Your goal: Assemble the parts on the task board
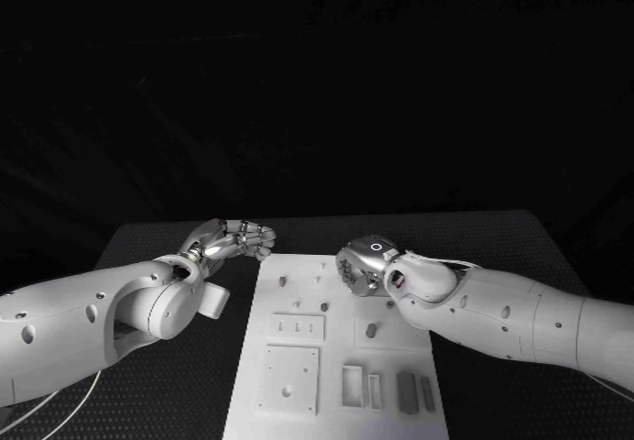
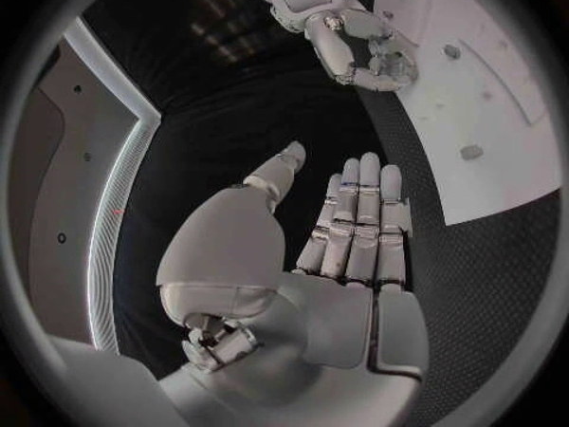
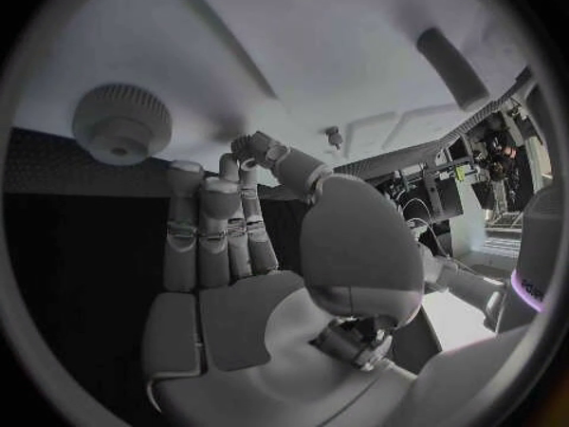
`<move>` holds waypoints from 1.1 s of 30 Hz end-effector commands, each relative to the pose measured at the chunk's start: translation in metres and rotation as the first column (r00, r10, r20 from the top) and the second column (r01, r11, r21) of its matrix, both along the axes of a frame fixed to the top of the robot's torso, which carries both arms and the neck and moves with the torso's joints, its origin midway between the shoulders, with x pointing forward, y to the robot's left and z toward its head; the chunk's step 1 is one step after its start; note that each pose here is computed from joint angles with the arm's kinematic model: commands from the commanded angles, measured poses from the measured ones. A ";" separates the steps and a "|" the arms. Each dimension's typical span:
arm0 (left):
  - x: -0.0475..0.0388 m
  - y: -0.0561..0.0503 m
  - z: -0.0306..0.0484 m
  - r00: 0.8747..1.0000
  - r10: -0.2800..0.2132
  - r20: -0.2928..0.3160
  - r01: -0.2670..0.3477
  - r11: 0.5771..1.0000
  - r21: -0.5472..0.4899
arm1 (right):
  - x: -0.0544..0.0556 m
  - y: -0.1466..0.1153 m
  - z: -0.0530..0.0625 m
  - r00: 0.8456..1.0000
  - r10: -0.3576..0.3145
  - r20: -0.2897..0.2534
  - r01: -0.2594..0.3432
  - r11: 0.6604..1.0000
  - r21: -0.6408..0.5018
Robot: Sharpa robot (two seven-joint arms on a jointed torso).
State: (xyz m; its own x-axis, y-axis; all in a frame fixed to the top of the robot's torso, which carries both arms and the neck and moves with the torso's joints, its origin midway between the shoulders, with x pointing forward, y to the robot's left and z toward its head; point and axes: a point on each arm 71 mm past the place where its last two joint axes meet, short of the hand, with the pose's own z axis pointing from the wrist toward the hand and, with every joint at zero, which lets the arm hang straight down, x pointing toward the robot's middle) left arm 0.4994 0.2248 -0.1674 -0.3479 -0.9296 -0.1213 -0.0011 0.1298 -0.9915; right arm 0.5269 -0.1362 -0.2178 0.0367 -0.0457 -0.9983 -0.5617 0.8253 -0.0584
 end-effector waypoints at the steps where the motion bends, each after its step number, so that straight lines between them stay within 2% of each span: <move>1: -0.0010 -0.003 0.0010 1.000 -0.017 0.003 0.017 1.000 -0.012 | 0.002 0.006 0.008 0.995 -0.031 0.092 0.029 0.999 0.031; 9: -0.0005 -0.004 0.0010 1.000 -0.018 0.004 0.018 1.000 -0.012 | 0.003 0.022 0.012 0.988 -0.026 0.152 0.019 0.999 0.045; 17: 0.0007 -0.007 0.0009 1.000 -0.021 0.005 0.021 1.000 -0.012 | 0.008 0.036 0.013 0.987 -0.019 0.162 0.012 0.999 0.042; 33: 0.0015 -0.011 0.0010 1.000 -0.028 0.006 0.028 1.000 -0.013 | 0.013 0.046 0.012 0.985 -0.011 0.170 0.007 1.000 0.023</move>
